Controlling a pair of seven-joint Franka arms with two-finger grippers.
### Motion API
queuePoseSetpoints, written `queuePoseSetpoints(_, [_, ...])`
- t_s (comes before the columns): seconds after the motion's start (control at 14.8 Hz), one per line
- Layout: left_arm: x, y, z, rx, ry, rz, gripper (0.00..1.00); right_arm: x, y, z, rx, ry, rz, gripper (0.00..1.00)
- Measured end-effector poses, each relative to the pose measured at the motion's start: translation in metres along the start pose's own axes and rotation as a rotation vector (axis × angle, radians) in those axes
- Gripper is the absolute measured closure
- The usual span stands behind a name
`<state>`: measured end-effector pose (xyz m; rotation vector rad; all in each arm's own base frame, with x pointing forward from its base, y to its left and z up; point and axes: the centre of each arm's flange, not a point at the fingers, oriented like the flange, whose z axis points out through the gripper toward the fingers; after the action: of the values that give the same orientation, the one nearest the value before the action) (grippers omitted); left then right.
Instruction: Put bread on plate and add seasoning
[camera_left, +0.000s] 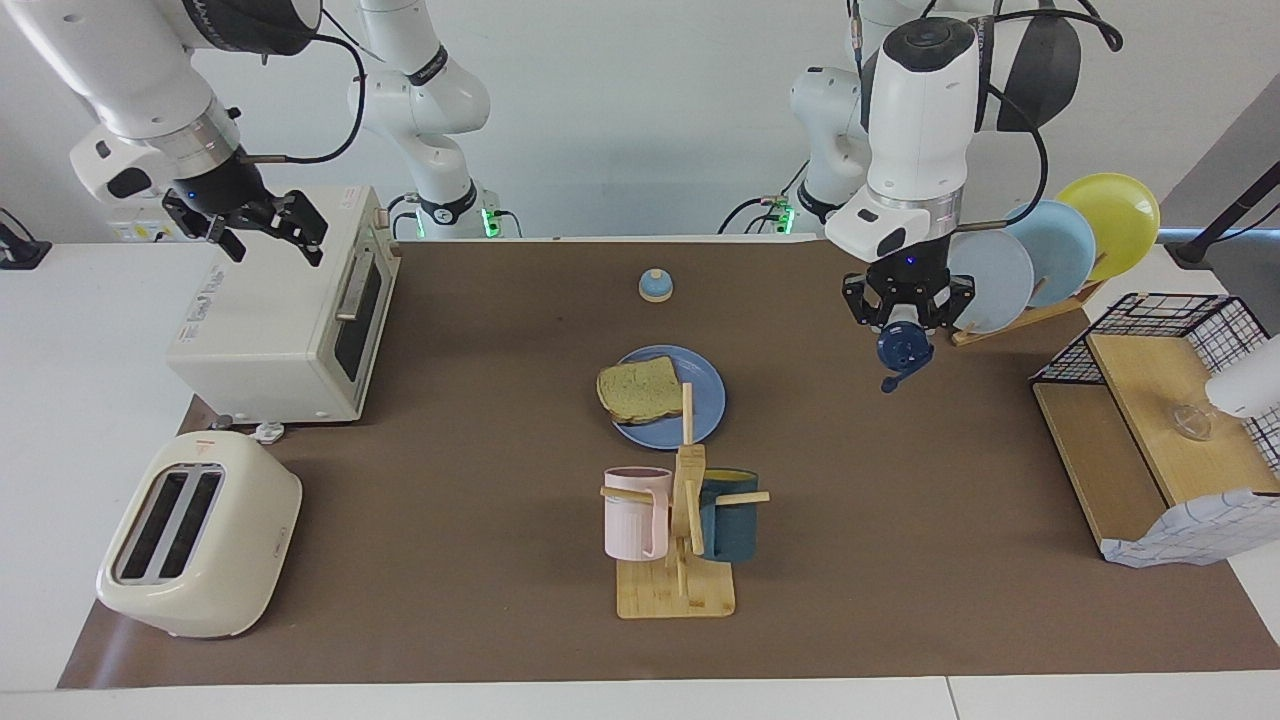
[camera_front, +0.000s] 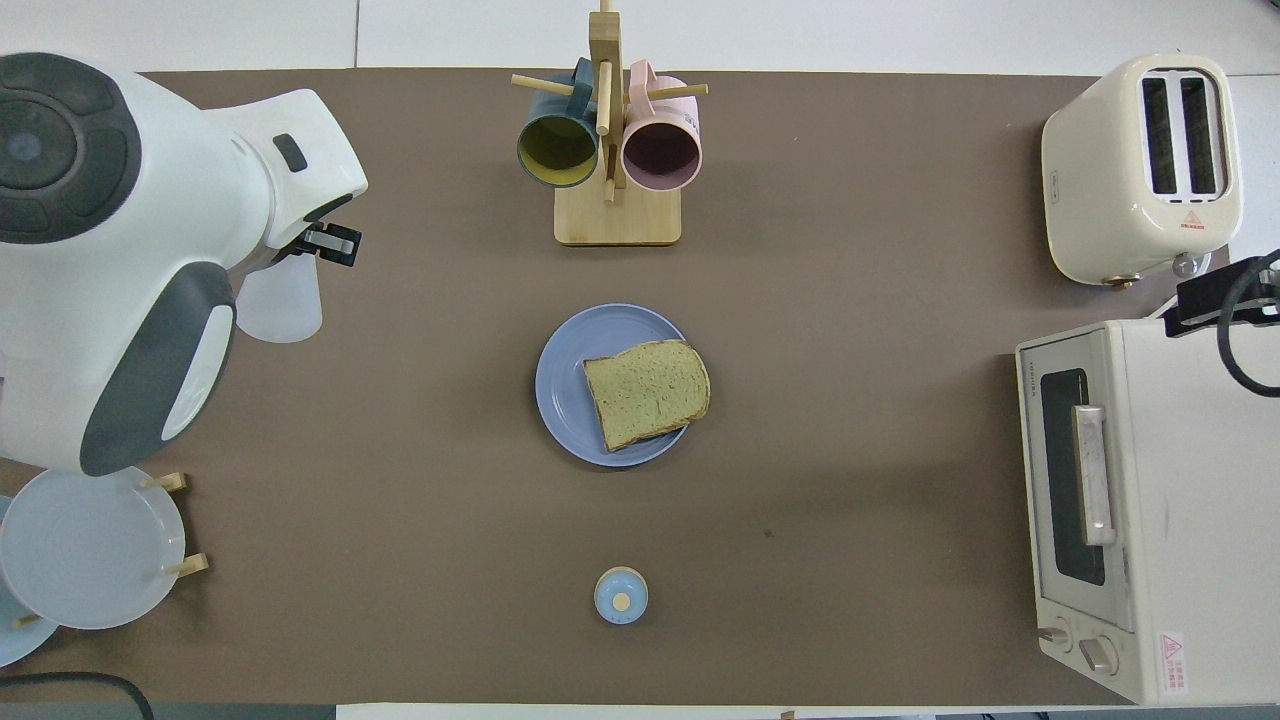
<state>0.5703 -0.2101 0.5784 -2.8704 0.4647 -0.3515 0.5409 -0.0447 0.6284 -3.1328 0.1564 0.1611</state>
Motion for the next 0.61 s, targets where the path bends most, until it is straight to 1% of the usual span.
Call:
queuePoseSetpoints(0.2, [0.0, 0.0, 0.015, -0.03, 0.101, -0.124, 0.66, 0.0, 0.0, 0.0, 0.0, 0.0, 0.0, 0.0])
queuePoseSetpoints(0.41, [-0.013, -0.019, 0.044, -0.072, 0.227, -0.232, 0.66, 0.0, 0.0, 0.0, 0.0, 0.0, 0.0, 0.0])
queuePoseSetpoints(0.61, [-0.03, -0.04, 0.063, -0.096, 0.308, -0.284, 0.66, 0.0, 0.0, 0.0, 0.0, 0.0, 0.0, 0.0])
